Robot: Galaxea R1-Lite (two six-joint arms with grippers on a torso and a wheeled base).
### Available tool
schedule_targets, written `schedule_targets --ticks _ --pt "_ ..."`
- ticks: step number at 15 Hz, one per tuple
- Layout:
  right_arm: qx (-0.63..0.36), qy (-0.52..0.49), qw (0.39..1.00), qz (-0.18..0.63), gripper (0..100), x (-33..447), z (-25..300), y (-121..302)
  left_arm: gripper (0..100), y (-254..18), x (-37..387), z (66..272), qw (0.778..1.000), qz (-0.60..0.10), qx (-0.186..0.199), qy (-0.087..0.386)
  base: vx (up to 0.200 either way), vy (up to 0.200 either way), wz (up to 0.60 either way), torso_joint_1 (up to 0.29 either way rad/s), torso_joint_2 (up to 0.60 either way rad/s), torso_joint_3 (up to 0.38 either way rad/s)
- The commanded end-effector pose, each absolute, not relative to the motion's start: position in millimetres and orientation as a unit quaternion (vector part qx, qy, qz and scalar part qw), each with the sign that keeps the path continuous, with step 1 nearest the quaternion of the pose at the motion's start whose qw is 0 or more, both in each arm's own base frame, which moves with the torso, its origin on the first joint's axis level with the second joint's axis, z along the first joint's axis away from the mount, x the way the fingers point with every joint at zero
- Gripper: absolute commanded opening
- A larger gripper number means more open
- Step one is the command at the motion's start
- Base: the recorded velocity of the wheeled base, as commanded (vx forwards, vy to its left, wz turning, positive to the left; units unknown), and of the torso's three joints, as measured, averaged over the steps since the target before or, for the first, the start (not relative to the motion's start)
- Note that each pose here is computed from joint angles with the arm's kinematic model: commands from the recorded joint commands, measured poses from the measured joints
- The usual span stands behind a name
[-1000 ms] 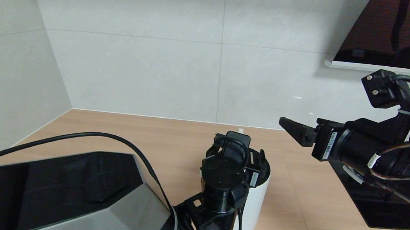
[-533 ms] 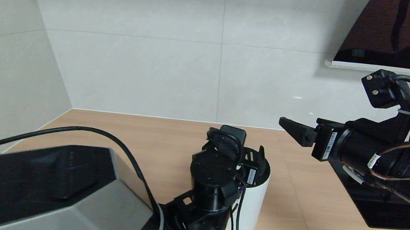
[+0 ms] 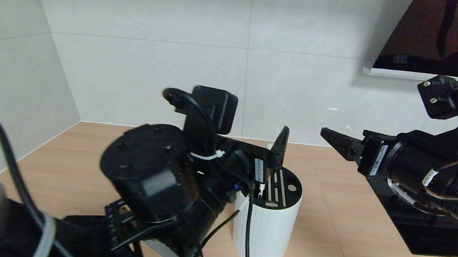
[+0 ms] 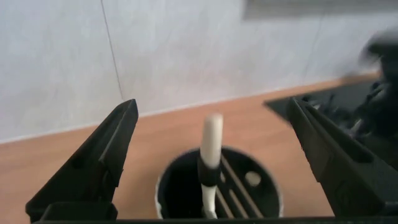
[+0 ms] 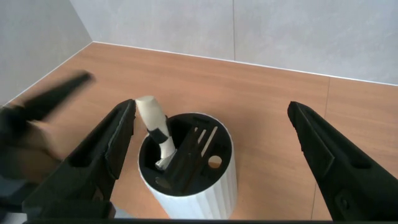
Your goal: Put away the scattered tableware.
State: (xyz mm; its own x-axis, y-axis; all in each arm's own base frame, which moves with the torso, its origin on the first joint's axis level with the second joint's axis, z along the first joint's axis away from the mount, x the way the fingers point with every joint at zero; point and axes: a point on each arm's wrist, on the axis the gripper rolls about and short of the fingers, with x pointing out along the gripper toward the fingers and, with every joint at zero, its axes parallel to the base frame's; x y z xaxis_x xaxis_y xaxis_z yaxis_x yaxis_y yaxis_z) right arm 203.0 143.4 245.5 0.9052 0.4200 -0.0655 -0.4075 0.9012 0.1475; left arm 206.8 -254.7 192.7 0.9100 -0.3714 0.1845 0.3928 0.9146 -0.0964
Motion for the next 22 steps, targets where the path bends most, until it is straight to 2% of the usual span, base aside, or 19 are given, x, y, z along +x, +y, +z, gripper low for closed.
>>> schedule_targets --ticks 1,2,3,4,5,6,7,11,12,13,16,19,22 --pt "0.084 0.005 0.973 0.216 100 177 266 123 100 -204 170 256 0.968 -0.197 -0.098 -0.119 0.000 0.000 0.00 0.000 0.00 0.000" --pt "0.090 -0.008 0.972 0.217 100 169 272 117 100 -192 162 264 0.968 -0.198 -0.097 -0.117 0.000 0.000 0.00 0.000 0.00 0.000" --pt "0.099 -0.030 0.971 0.214 100 150 277 102 100 -165 147 276 0.967 -0.208 -0.093 -0.113 0.000 0.000 0.00 0.000 0.00 0.000" --pt "0.103 -0.045 0.973 0.203 100 137 278 88 100 -143 134 280 0.967 -0.218 -0.081 -0.103 0.000 0.000 0.00 0.000 0.00 0.000" --pt "0.095 -0.057 0.975 0.194 100 121 275 74 100 -117 124 278 0.971 -0.211 -0.064 -0.090 0.000 0.000 0.00 0.000 0.00 0.000" --pt "0.087 -0.058 0.976 0.189 100 113 272 68 100 -106 120 277 0.973 -0.206 -0.058 -0.085 0.000 0.000 0.00 0.000 0.00 0.000" --pt "0.072 -0.063 0.981 0.171 100 93 264 50 100 -82 106 276 0.975 -0.201 -0.047 -0.079 0.000 0.000 0.00 0.000 0.00 0.000" --pt "0.053 -0.057 0.994 0.077 100 33 234 7 100 -20 48 277 0.987 -0.116 -0.044 -0.102 0.000 0.000 0.00 0.000 0.00 0.000" --pt "0.054 -0.065 0.994 0.071 100 25 233 4 100 -14 40 275 0.988 -0.107 -0.042 -0.101 0.000 0.000 0.00 0.000 0.00 0.000" --pt "0.054 -0.085 0.994 0.049 100 1 228 -3 100 2 11 264 0.992 -0.075 -0.036 -0.094 0.000 0.000 0.00 0.000 0.00 0.000" --pt "0.011 -0.096 0.995 0.000 100 -33 206 -9 100 16 -34 244 0.994 -0.037 -0.028 -0.103 0.000 0.000 0.00 0.000 0.00 0.000" --pt "-0.024 -0.108 0.994 -0.022 100 -61 184 -11 100 19 -61 228 0.992 -0.002 -0.021 -0.125 0.000 0.000 0.00 0.000 0.00 0.000" --pt "-0.029 -0.113 0.991 -0.068 100 -66 176 -4 100 19 -79 215 0.991 0.023 -0.011 -0.131 0.000 0.000 0.00 0.000 0.00 0.000"
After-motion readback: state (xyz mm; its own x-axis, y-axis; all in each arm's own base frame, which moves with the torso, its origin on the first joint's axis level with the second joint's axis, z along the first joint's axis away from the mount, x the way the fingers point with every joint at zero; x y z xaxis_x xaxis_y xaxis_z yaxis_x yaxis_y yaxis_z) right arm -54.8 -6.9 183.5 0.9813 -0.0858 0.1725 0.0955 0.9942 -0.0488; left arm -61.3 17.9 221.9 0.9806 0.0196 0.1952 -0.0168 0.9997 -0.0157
